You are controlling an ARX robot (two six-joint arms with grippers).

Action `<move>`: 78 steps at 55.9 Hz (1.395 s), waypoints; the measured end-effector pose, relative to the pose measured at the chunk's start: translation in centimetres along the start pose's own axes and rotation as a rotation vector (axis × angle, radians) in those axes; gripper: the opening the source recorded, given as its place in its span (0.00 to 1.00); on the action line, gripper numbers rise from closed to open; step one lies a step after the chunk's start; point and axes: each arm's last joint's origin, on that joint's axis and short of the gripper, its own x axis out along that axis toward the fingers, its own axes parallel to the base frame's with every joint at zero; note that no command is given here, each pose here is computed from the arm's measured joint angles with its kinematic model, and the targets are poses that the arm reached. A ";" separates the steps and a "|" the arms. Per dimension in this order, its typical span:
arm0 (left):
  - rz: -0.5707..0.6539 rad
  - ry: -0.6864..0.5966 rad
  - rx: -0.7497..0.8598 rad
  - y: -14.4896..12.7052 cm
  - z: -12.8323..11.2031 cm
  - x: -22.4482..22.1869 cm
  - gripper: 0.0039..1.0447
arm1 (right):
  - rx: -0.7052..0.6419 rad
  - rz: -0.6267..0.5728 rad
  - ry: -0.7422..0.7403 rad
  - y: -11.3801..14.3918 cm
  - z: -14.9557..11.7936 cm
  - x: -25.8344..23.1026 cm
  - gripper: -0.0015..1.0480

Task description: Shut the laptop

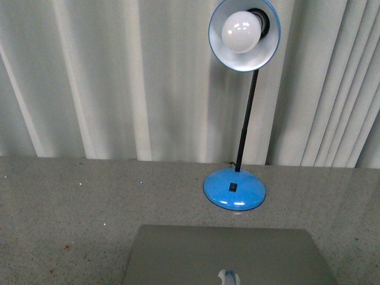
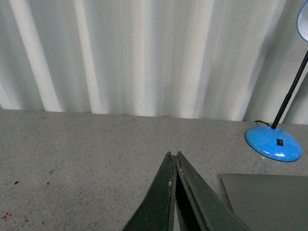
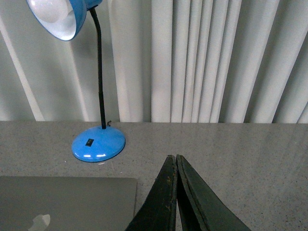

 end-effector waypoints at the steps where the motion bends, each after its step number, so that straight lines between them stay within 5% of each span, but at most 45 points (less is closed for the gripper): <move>1: 0.000 0.001 0.000 0.0 0.0 0.0 0.03 | 0.000 0.000 0.000 0.0 0.0 0.0 0.03; 53: -0.002 0.006 0.000 0.0 -0.3 -1.9 0.03 | 0.000 0.000 0.006 0.0 -0.3 -2.1 0.03; 56: -0.002 0.005 0.000 0.0 -0.3 -1.9 0.11 | -0.003 0.000 0.006 0.0 -0.3 -2.1 0.05; 78: -0.002 0.005 0.000 0.0 -0.3 -1.9 0.81 | -0.003 0.000 0.005 0.0 -0.3 -2.1 0.74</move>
